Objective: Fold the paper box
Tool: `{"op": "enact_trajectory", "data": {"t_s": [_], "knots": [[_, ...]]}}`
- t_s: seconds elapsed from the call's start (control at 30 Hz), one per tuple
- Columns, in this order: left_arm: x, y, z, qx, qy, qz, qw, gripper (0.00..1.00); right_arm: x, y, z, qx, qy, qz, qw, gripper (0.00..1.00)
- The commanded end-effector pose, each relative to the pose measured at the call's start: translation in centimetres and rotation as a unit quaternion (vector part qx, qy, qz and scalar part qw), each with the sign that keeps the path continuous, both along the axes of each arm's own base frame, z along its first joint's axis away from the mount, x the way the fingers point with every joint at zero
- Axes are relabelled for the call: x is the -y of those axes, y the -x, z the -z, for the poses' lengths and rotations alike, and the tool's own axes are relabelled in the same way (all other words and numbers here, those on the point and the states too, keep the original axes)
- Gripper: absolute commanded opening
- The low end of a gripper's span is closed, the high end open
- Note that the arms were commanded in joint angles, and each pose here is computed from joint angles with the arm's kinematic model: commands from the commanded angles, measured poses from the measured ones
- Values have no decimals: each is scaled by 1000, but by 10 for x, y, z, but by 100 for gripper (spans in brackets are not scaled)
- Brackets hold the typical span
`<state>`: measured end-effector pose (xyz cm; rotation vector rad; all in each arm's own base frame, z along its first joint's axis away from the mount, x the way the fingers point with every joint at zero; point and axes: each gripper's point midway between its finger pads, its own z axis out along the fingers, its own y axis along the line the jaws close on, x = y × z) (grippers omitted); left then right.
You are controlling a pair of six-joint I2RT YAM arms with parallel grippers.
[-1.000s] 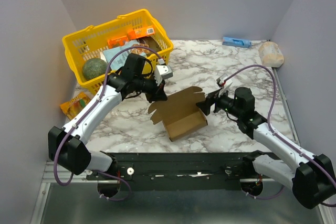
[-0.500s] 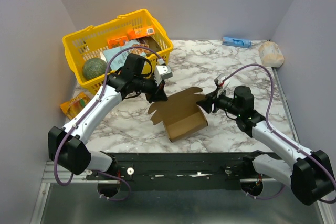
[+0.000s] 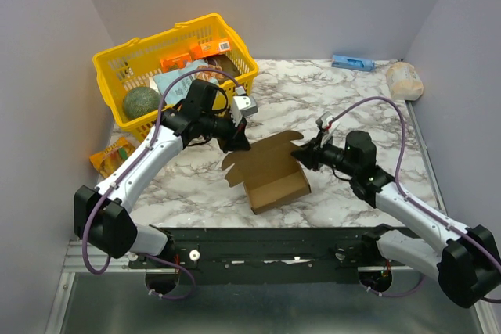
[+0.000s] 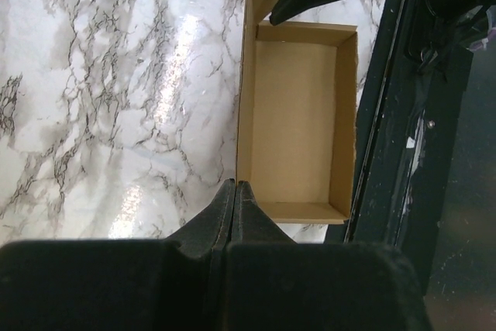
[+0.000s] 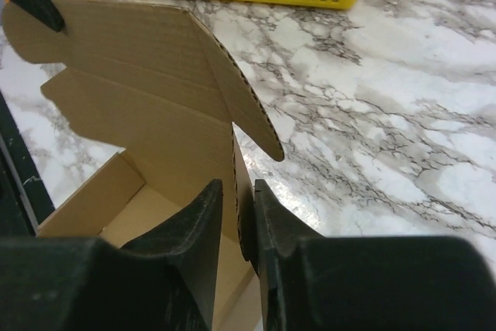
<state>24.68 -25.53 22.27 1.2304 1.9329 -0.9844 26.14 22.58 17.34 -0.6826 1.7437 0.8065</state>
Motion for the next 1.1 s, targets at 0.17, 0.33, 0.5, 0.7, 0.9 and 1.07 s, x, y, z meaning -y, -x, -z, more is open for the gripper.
{"op": "enact_trajectory", "data": {"t_s": [0.17, 0.33, 0.5, 0.7, 0.9, 1.07], "knots": [[3, -14, 2, 2, 3, -32, 999, 0, 3, -13, -6, 21, 27, 87, 996, 24], [0, -23, 7, 6, -13, -55, 998, 0, 1, -14, 0, 10, 49, 110, 993, 24], [-6, -30, 12, 14, -29, -75, 997, 0, 5, -15, 2, 2, 63, 127, 990, 27], [-9, -32, 15, 18, -40, -86, 995, 0, 13, -12, 14, -16, 83, 138, 987, 26], [-4, -26, 11, 13, -23, -67, 997, 0, 4, -1, 15, -11, 68, 99, 993, 24], [-3, -24, 11, 12, -20, -62, 998, 0, -6, -2, 12, 2, 56, 76, 996, 24]]}}
